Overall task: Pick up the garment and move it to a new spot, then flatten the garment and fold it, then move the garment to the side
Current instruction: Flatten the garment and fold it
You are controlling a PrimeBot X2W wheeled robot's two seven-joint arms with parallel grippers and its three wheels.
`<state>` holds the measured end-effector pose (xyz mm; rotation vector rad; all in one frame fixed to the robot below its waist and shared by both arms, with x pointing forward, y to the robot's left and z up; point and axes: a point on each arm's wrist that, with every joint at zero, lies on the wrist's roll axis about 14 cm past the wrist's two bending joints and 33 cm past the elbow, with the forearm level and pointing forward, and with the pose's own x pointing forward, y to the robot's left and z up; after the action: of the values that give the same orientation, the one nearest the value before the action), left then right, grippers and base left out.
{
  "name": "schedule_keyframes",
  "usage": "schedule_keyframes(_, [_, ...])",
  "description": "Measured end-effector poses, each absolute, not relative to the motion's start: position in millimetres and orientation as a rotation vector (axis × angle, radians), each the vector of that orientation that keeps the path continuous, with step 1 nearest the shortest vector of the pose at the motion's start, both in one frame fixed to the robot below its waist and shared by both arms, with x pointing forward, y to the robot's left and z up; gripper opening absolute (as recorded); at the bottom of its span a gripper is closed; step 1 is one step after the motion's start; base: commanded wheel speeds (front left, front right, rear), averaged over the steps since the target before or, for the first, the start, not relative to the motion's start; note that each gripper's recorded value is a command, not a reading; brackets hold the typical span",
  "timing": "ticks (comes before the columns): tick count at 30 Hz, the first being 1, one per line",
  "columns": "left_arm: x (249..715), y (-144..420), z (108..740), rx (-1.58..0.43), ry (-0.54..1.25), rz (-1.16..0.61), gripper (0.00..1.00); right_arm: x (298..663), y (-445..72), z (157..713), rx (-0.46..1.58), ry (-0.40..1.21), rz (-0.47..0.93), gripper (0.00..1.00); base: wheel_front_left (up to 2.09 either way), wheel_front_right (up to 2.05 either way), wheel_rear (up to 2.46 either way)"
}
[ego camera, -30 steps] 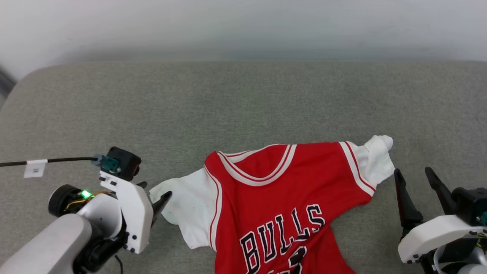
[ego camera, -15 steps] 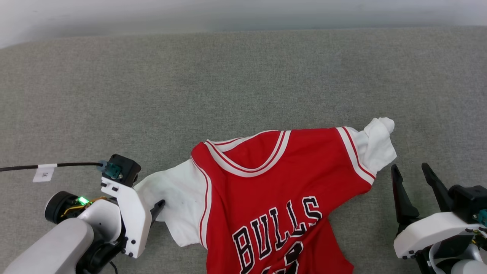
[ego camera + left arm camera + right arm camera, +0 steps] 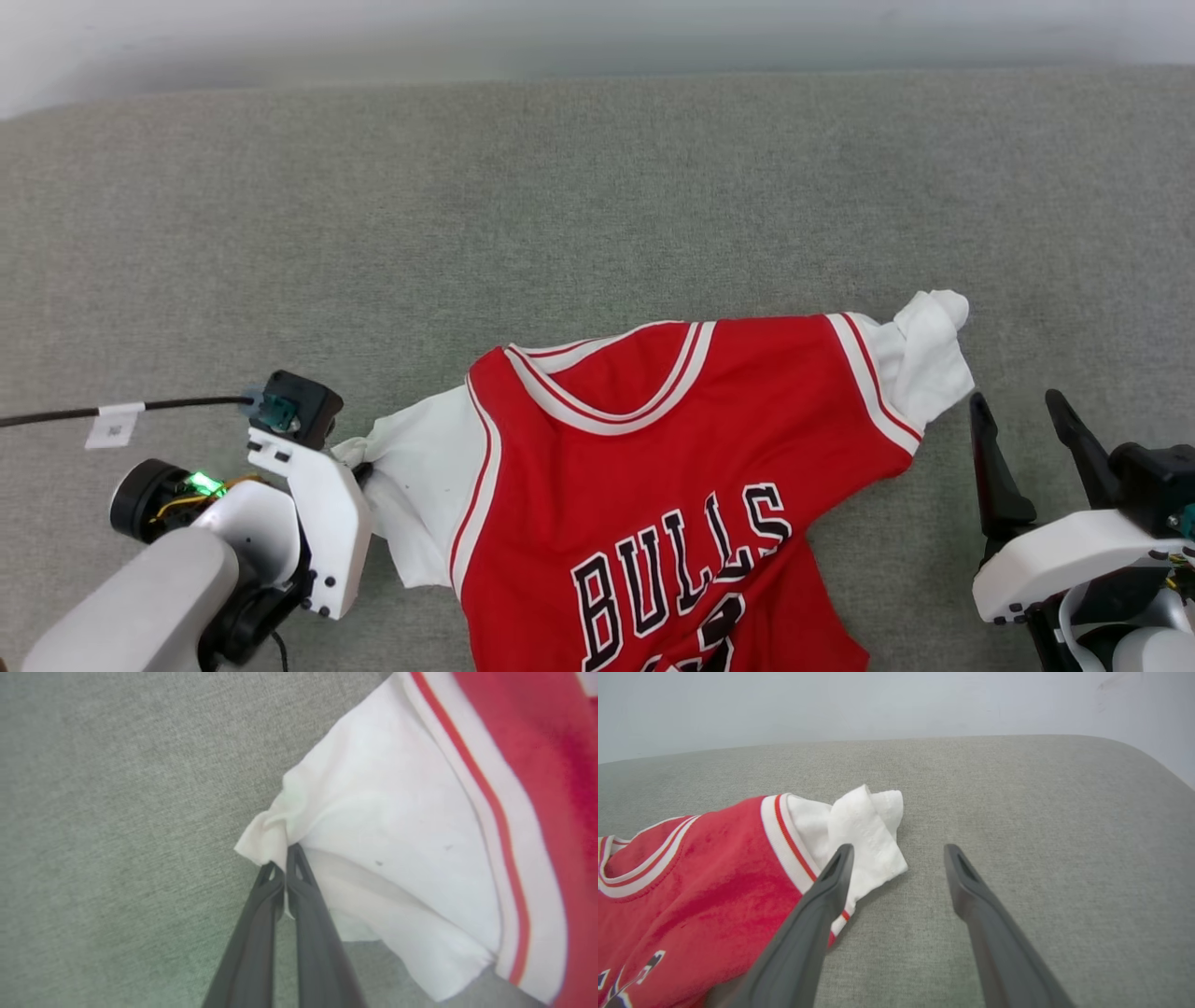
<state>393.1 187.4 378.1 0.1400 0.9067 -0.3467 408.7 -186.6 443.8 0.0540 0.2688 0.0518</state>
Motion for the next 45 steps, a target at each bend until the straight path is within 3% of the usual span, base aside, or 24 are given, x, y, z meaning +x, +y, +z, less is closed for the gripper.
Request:
schedule_keyframes(11, [406, 191, 459, 0.176, 0.529, -0.29, 0.0, 416, -175, 479, 0.0, 0.266, 0.156, 1.0, 0.0, 0.0, 0.0])
schedule_keyframes(21, [398, 190, 519, 0.232, 0.33, -0.274, 0.0, 454, -174, 485, -0.207, 0.696, 0.309, 1.0, 0.0, 0.0, 0.0])
schedule_keyframes(26, [393, 185, 536, 0.246, 0.272, -0.281, 0.0, 474, -166, 475, -0.273, 0.88, 0.325, 1.0, 0.0, 0.0, 0.0])
schedule_keyframes(35, [390, 177, 547, 0.252, 0.229, -0.293, 0.0, 481, -163, 409, -0.37, 1.159, 0.31, 1.0, 0.0, 0.0, 0.0])
schedule_keyframes(45, [397, 183, 533, 0.248, 0.257, -0.276, 0.0, 480, -153, 358, -0.333, 1.245, 0.352, 1.0, 0.0, 0.0, 0.0])
